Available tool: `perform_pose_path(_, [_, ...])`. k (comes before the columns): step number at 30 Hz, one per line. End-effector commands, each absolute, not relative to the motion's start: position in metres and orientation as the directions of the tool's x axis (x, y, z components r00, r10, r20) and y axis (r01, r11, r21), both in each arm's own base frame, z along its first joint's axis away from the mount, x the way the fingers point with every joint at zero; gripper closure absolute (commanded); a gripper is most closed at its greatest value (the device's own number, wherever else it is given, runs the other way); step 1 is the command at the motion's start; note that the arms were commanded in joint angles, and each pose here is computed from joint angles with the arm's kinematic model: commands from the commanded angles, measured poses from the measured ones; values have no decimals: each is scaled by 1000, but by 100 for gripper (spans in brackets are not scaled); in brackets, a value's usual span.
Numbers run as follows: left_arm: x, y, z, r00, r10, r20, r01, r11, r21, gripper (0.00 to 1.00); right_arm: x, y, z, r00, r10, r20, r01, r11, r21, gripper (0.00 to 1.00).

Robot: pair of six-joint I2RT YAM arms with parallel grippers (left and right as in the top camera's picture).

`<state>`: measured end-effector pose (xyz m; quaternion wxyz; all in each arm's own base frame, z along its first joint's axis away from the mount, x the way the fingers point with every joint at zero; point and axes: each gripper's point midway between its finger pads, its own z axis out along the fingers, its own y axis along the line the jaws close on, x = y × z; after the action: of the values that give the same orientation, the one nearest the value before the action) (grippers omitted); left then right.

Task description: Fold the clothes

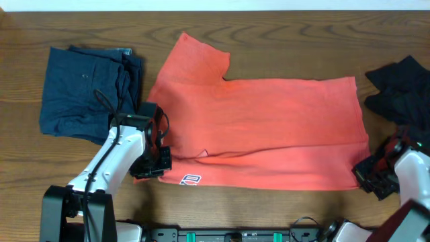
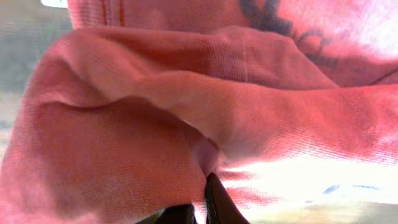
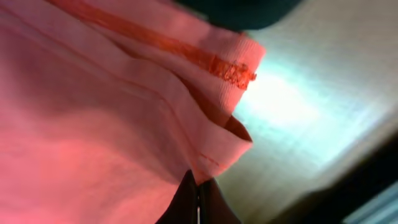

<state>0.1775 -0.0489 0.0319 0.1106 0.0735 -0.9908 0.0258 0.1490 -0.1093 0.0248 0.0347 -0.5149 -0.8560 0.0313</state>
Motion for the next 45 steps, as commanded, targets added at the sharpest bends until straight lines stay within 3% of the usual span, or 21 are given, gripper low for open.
perform_pose_path(1, [165,-45,34,-954,-144,264,-152,988,-10,92,138,-125,39,-444,894,-60,890,433,-142,92])
perform_pose_path(3, [162,-53,36,-948,-140,286,-162,985,-52,91,138,-125,44,-443,893,-82,893,431,-129,71])
perform_pose_path(5, [160,-60,42,-943,-137,302,-171,981,-91,88,141,-127,52,-439,891,-118,897,428,-108,57])
perform_pose_path(8, [163,-62,54,-945,-136,298,-173,979,-103,83,154,-129,68,-430,887,-169,902,430,-39,51])
perform_pose_path(10, [167,-63,66,-952,-135,276,-171,979,-111,73,173,-126,87,-424,883,-202,893,445,66,50])
perform_pose_path(14, [182,-66,94,-971,-131,200,-160,977,-139,69,222,-105,137,-509,818,-267,748,574,333,48])
perform_pose_path(18, [218,-79,130,-996,-84,14,-85,968,-238,60,253,-82,179,-611,707,-357,541,702,463,52])
perform_pose_path(21, [252,-108,164,-982,20,-189,93,917,-389,39,266,-65,198,-664,622,-416,417,769,485,55])
perform_pose_path(22, [261,-116,173,-966,49,-253,156,894,-421,37,269,-61,201,-673,603,-428,394,782,482,55])
perform_pose_path(26, [298,-128,193,-902,86,-424,279,864,-419,44,278,-43,203,-710,545,-446,326,815,478,55])
perform_pose_path(33, [380,-115,172,-839,110,-532,279,928,-248,46,316,-31,189,-750,498,-435,267,830,490,47])
perform_pose_path(37, [434,-117,146,-810,131,-571,288,938,-194,37,332,-32,171,-774,499,-391,279,822,497,42])
perform_pose_path(45, [529,-121,88,-682,156,-714,306,948,-85,33,324,-32,136,-818,514,-259,354,804,478,43])
